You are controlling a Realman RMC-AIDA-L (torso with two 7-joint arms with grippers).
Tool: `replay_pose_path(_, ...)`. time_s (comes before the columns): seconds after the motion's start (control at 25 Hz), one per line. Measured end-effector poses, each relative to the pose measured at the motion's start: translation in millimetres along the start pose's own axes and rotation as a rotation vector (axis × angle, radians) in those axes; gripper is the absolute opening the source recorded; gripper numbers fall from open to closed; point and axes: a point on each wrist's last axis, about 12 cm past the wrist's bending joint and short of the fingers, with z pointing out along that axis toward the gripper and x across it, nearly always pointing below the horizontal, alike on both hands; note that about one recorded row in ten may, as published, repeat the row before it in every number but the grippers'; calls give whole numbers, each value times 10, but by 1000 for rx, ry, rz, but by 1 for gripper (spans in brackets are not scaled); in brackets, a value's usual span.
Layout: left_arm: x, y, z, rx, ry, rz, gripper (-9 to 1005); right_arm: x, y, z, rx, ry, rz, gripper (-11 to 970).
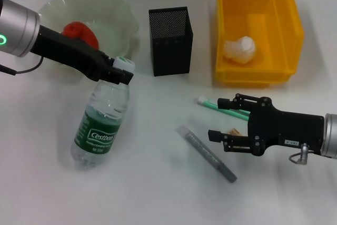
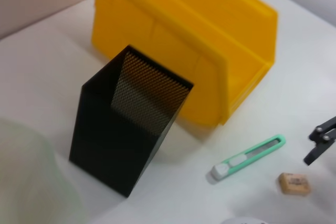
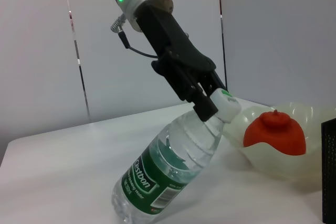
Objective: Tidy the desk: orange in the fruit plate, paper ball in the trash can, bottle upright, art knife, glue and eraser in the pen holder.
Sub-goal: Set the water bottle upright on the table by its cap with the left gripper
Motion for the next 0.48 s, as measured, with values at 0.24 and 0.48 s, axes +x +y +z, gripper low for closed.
replay_pose_path(0.24,43,-29,-78,13,-41,69,441,10,8,0,0,0,11,766)
replay_pose_path(0.48,83,-35,-191,20,-109,97,442,28,20,-13,4,2,17,766)
